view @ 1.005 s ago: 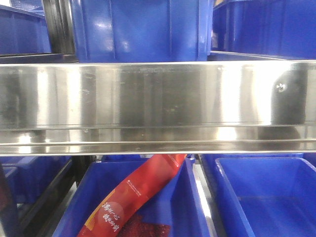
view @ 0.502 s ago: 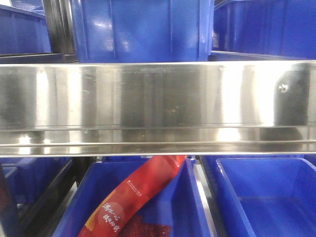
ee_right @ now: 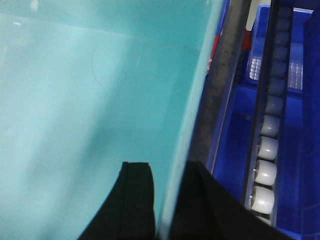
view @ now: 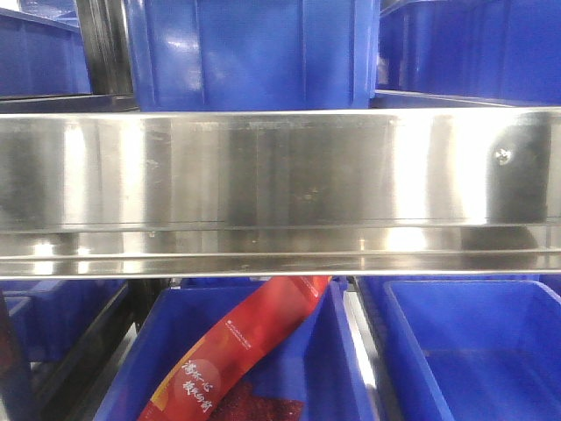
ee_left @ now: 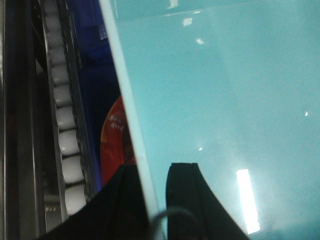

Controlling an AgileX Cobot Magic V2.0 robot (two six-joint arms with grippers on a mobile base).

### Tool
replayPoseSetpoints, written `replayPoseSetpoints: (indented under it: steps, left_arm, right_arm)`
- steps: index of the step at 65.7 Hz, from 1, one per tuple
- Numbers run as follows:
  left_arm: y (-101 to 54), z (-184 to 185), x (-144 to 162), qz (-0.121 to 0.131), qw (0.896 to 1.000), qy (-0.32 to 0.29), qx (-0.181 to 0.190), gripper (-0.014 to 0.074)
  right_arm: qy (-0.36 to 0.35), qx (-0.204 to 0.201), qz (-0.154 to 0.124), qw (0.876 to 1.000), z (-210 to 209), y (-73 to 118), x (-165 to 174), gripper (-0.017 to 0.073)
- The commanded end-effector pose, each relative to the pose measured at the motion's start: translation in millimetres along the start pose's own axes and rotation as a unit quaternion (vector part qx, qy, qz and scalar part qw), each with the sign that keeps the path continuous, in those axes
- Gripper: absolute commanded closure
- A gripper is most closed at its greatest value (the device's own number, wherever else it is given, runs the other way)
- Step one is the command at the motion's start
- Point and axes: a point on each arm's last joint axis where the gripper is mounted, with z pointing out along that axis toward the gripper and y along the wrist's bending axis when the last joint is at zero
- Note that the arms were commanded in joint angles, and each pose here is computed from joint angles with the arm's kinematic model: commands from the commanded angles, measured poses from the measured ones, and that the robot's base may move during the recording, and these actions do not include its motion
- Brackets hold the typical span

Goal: Fetch blue bin and place on conveyor start
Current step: 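Lift the light-blue bin with both grippers and pull it off the shelf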

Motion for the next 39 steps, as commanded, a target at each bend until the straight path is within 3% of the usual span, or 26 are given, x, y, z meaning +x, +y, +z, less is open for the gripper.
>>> replayPoseSetpoints:
  steps: [1, 21, 39]
  left_arm:
    - [-2.6, -10.2, -8.0, 0.009, 0.998, -0.058, 0.011, 0.0704]
    - [-5.7, -14.0, -25.2, 0.008, 0.988, -0.154, 0.028, 0.0704]
    - [-8.6, -21.1, -41.2, 0.008, 0.968, -0.249, 0.044, 0.0704]
  right_arm:
    - [-0.023, 0.008, -0.015, 1.000, -5.6, -2.6, -3.0, 0.0711]
    - [-0.026, 0.008, -0.015, 1.000, -5.6, -2.5, -3.5, 0.0711]
    - [-0.025, 0.008, -0.015, 1.000, -4.9, -2.6, -3.6, 0.0711]
